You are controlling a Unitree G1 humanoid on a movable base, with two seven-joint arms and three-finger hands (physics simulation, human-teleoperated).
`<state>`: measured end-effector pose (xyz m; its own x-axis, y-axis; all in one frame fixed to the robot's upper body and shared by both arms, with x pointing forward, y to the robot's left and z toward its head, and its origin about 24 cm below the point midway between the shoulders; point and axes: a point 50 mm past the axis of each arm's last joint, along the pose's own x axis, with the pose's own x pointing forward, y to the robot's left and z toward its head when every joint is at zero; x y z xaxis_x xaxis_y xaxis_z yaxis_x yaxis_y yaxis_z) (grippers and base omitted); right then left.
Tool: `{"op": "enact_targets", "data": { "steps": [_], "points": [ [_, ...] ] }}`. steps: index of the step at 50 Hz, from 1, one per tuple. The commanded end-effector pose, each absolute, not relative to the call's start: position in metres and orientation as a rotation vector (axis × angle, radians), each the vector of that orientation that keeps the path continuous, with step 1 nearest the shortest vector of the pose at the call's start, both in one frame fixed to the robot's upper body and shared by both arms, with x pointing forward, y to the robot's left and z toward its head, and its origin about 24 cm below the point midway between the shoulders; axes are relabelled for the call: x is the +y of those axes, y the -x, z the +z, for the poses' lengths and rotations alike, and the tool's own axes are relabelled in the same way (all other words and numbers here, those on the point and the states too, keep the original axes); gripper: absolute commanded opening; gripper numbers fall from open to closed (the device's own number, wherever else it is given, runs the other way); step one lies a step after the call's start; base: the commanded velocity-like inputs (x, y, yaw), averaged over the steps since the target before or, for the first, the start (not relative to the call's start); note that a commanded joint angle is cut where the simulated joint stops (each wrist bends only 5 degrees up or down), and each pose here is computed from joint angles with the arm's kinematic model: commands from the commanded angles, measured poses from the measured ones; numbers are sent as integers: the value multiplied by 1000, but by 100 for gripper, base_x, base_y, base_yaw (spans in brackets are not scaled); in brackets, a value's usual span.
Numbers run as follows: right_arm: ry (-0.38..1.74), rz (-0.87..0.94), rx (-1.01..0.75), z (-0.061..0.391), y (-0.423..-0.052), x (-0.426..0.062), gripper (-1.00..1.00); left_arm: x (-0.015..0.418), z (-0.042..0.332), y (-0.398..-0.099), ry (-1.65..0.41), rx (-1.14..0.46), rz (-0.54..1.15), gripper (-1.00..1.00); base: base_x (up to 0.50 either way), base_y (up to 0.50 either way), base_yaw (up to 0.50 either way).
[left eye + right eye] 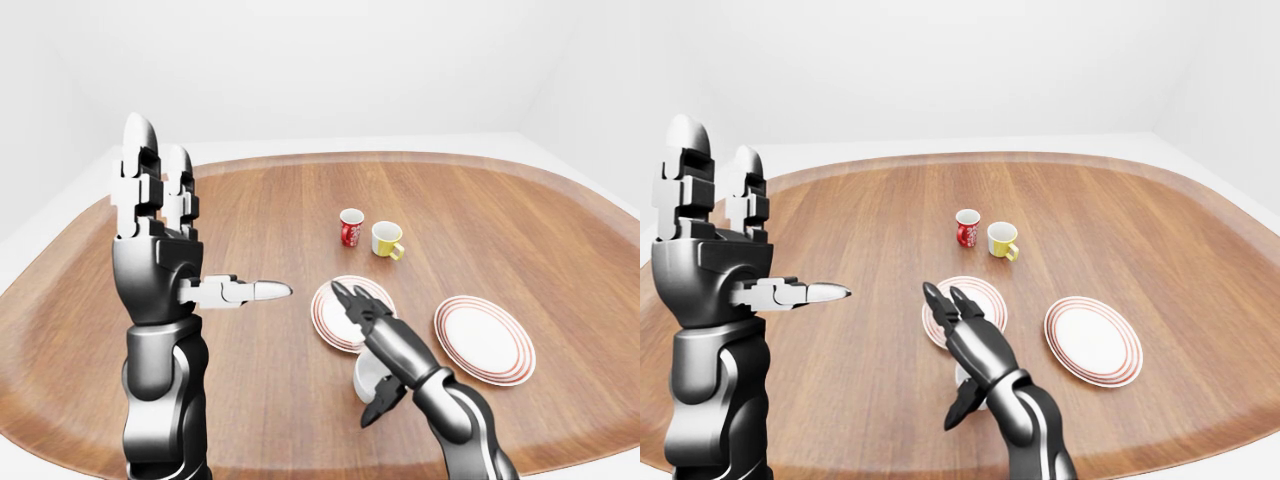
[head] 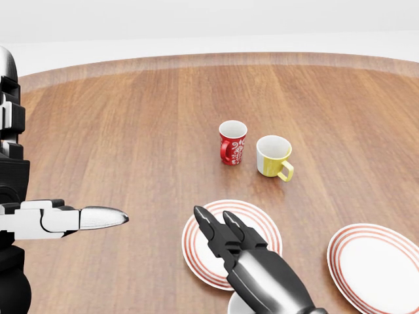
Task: Put the white mug on the left plate.
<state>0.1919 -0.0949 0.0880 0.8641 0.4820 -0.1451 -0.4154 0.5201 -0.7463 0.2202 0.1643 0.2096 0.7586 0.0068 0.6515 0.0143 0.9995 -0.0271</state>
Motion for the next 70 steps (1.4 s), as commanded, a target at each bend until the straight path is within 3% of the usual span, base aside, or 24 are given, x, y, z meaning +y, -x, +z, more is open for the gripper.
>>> {"op": "enact_targets", "data": {
  "steps": [1, 70],
  "points": [
    [891, 523, -47, 83, -197, -101, 100, 164, 209, -220, 30, -707, -5, 100, 0, 0, 0],
    [1096, 483, 157, 52, -214, -119, 100, 165, 212, -220, 30, -719, -4, 100, 0, 0, 0]
  ]
}}
